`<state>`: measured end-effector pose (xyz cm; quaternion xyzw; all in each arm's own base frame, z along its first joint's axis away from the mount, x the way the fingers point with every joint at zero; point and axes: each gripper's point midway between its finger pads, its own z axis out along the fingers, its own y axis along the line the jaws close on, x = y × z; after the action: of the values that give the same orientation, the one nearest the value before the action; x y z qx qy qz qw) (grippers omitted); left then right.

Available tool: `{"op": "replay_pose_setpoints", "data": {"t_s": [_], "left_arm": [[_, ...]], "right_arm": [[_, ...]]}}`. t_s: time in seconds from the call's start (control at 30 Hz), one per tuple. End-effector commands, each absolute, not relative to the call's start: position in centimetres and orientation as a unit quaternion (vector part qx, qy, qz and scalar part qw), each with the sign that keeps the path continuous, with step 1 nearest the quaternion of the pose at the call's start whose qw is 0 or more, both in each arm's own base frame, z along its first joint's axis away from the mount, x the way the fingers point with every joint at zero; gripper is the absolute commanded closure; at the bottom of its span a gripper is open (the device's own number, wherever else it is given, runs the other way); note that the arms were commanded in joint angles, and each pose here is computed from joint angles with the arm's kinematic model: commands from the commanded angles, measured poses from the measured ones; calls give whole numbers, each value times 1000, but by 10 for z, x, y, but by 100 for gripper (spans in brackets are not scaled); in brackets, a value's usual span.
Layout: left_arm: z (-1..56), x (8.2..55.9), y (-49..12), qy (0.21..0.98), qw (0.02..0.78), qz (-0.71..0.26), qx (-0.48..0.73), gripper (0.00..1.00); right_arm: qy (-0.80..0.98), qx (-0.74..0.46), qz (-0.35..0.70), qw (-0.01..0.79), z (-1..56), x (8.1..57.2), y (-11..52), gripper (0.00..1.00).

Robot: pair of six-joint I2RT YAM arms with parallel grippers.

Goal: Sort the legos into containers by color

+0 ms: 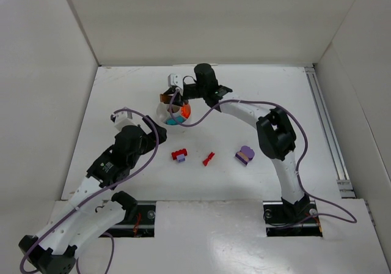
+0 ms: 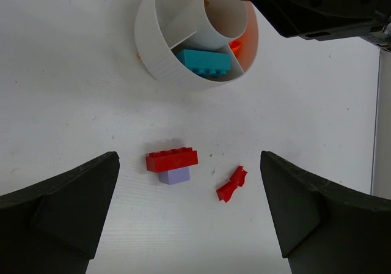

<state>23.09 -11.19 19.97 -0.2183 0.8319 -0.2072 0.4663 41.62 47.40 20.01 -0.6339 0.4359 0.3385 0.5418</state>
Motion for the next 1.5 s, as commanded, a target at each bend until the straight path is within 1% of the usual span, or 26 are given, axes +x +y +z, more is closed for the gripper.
{"op": "replay_pose_setpoints", "data": {"t_s": [0.0,0.33,0.53,0.57,0.6,0.7,0.83,0.87,1.0,1.13,1.2,1.23,1.27,1.3,1.33,1.37,1.43,1.47], "left_arm": [[218,234,-111,818,483,-216,-225,1],[215,234,-111,821,476,-214,-232,1],[215,234,-112,820,475,-217,-236,1],[215,234,-112,820,475,-217,-236,1],[215,234,-112,820,475,-217,-236,1],[215,234,-110,819,477,-213,-238,1],[213,233,-109,821,475,-210,-238,1],[213,233,-109,821,475,-210,-238,1],[212,232,-109,822,471,-210,-242,1],[213,231,-110,825,469,-211,-235,1],[212,232,-112,829,468,-210,-222,1],[211,230,-115,832,465,-213,-214,1],[208,232,-118,838,460,-211,-205,1],[206,231,-124,844,454,-216,-186,1],[211,233,-129,844,455,-225,-176,1],[209,234,-134,848,449,-229,-165,1],[202,235,-154,860,430,-247,-123,1],[201,235,-161,863,425,-253,-109,1]], "right_arm": [[404,-630,350,563,221,415,477,67],[420,-627,359,549,200,409,472,65],[416,-626,363,550,202,406,472,58],[416,-626,363,550,202,406,472,58],[416,-626,363,550,202,406,472,54],[412,-625,368,551,201,404,472,53],[412,-623,369,553,206,401,470,46],[415,-623,370,550,202,400,469,46],[403,-622,366,563,225,395,466,41],[387,-613,343,598,275,394,448,37],[387,-605,328,614,294,393,441,32],[380,-598,315,631,317,391,429,31],[391,-593,307,633,317,394,418,29],[399,-586,295,640,322,396,409,17],[411,-576,285,647,327,400,396,1],[420,-568,274,652,332,393,379,0],[448,-548,249,661,334,395,353,0],[456,-528,234,677,352,392,327,0]]}}
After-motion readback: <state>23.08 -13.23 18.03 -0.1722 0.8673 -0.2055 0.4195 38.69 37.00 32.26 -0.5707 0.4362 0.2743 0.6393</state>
